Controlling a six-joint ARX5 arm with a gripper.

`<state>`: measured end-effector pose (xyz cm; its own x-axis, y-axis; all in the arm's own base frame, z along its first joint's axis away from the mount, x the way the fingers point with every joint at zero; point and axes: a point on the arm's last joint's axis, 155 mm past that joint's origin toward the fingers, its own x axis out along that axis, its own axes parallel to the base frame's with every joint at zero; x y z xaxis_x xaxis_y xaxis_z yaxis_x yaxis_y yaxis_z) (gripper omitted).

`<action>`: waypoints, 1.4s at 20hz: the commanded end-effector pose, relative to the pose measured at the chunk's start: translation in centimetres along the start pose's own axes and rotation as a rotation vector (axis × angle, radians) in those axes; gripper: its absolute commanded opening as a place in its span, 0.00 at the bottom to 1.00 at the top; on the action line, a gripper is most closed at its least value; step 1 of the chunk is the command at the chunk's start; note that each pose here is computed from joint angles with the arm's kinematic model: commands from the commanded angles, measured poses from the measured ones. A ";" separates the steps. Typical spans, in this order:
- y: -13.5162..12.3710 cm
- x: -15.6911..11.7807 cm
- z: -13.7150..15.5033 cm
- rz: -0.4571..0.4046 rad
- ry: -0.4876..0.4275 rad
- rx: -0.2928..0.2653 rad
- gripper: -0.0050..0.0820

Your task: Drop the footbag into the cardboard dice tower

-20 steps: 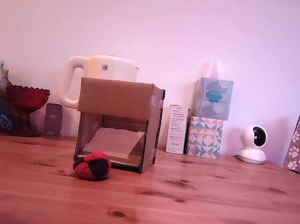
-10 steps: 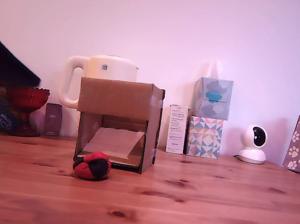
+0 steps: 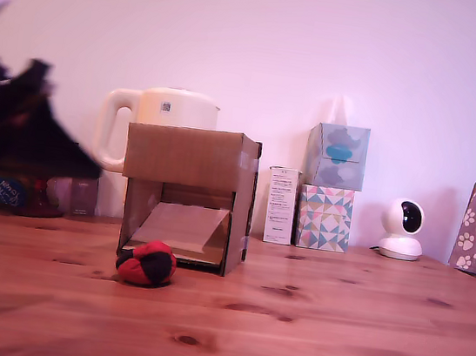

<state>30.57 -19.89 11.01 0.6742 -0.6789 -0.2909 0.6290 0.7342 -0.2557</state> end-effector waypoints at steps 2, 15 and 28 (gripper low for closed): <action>0.0 1.3 -1.0 -0.010 0.044 0.009 0.03; 2.6 6.8 -1.9 0.061 0.134 0.101 0.89; 5.8 10.6 -6.4 0.124 0.326 0.129 0.60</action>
<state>39.01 -22.80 1.42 0.6129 -0.5367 -0.5800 0.6059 0.7903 -0.0910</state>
